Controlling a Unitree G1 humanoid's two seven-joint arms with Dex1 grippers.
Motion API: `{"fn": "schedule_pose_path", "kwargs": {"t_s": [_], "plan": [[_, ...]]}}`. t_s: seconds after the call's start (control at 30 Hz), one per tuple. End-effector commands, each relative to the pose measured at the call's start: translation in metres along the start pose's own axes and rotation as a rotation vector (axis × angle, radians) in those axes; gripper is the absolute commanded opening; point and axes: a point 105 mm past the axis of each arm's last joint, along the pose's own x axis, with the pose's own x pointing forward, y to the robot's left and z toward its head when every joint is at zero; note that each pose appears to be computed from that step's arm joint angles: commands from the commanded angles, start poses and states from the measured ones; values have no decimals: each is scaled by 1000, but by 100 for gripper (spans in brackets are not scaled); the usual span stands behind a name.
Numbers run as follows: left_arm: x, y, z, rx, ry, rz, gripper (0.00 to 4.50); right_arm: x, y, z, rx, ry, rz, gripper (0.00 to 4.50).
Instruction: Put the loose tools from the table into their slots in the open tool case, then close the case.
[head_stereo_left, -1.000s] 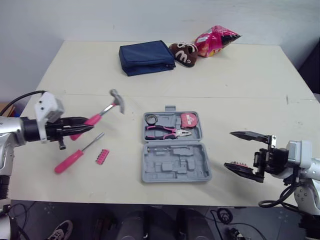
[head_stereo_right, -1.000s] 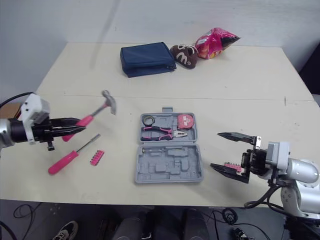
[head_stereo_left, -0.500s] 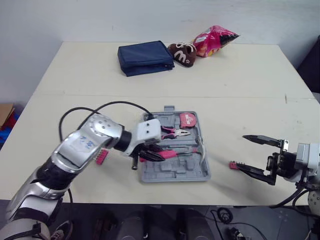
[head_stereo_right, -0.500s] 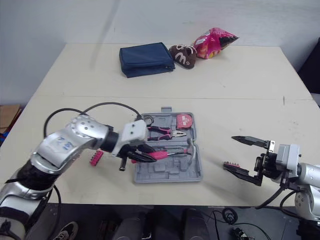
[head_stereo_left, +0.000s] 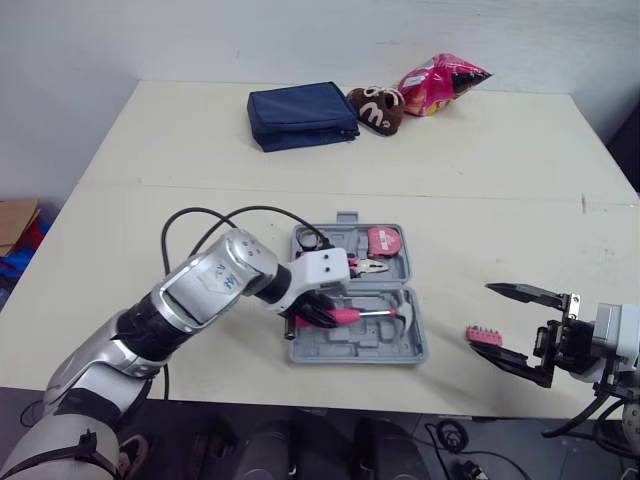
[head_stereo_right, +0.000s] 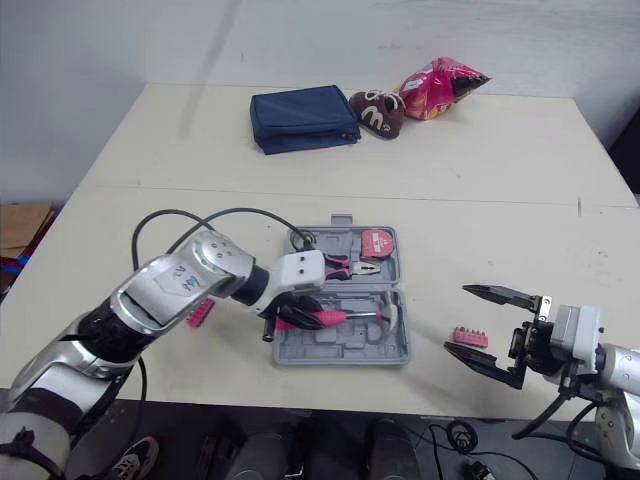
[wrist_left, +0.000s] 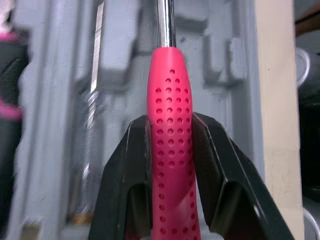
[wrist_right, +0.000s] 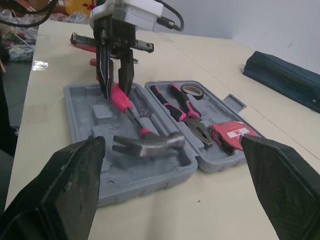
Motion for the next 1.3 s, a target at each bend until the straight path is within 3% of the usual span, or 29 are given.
{"fn": "schedule_pose_path", "kwargs": {"t_s": [0.03,0.67,0.73,0.87,1.0,1.13,1.23,1.3], "plan": [[-3,5,3,54,27,31,50,-1,-1,10,-43,-20,-18,450],[4,18,-2,76,96,74,50,0,6,7,-37,-35,-39,450],[1,18,3,124,73,88,155,-1,7,7,-33,-34,-39,450],[-10,7,22,174,-12,67,325,-2,9,6,-26,-33,-33,450],[-20,-1,31,211,-70,57,325,-1,7,6,-23,-34,-23,450],[-27,4,34,284,-197,85,325,0,8,6,-17,-34,-17,450],[-25,14,29,267,-346,131,240,1,8,4,-11,-38,-18,450],[-21,17,23,221,-408,139,145,2,8,4,-9,-39,-17,450]]}}
